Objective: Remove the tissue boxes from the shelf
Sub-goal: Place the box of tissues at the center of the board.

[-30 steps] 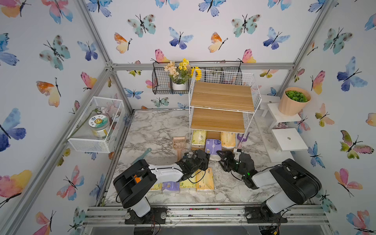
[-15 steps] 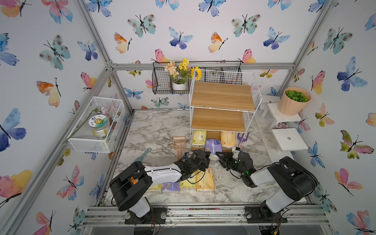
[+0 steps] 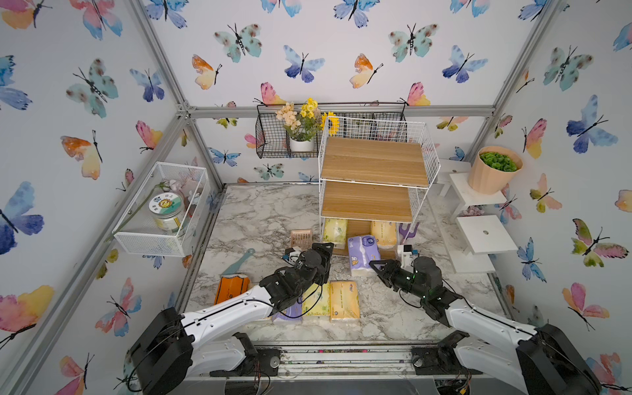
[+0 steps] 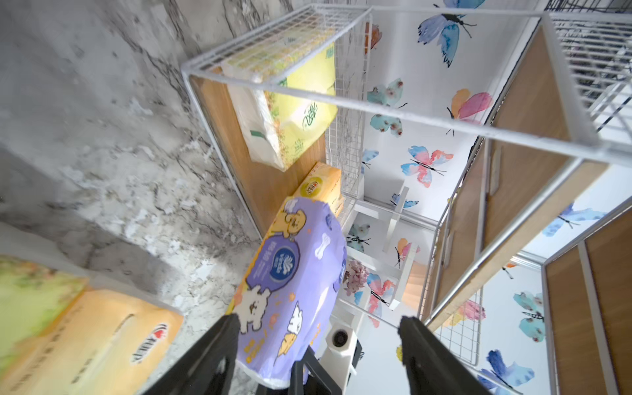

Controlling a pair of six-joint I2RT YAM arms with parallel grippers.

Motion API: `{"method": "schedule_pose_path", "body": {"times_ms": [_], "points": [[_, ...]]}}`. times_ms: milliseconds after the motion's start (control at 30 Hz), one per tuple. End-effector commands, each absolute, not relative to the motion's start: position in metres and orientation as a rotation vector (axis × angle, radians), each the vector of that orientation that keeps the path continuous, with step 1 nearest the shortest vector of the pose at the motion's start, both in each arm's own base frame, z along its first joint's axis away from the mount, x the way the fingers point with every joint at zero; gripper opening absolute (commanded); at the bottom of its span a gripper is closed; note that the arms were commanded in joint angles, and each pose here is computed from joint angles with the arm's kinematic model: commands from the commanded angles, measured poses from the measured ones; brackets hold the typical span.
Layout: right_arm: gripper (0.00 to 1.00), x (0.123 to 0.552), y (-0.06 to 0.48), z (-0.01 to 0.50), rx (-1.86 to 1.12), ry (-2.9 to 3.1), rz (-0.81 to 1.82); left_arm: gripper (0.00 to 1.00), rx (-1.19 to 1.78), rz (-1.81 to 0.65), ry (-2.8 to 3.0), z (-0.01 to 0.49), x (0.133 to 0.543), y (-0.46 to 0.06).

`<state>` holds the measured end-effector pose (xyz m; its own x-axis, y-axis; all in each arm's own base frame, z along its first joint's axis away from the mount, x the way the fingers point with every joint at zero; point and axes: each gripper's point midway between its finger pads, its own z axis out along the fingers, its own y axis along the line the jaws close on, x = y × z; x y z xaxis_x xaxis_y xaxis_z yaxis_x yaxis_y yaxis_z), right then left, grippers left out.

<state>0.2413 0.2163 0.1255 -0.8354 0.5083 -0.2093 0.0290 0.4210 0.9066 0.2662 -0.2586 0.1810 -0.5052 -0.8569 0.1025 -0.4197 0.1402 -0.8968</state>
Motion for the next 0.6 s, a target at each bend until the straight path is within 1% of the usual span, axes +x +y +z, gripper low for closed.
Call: {"method": "schedule_pose_path", "body": {"times_ms": [0, 200, 433, 533, 567], "points": [[0.20, 0.216, 0.200, 0.108, 0.369, 2.393, 1.238, 0.77, -1.125, -1.099, 2.009, 0.166, 0.262, -0.221], [0.20, 0.187, 0.184, 0.108, 0.338, 2.485, 1.166, 0.77, -1.089, -1.004, 1.990, 0.167, 0.256, -0.193], [0.20, 0.160, 0.171, 0.098, 0.324, 2.576, 1.113, 0.76, -1.147, -0.962, 2.022, 0.156, 0.254, -0.182], [0.22, 0.152, 0.175, 0.087, 0.327, 2.605, 1.166, 0.76, -1.163, -0.968, 2.022, 0.154, 0.254, -0.182], [0.26, 0.148, 0.178, 0.080, 0.335, 2.617, 1.204, 0.76, -1.167, -0.969, 2.023, 0.154, 0.254, -0.183]]}}
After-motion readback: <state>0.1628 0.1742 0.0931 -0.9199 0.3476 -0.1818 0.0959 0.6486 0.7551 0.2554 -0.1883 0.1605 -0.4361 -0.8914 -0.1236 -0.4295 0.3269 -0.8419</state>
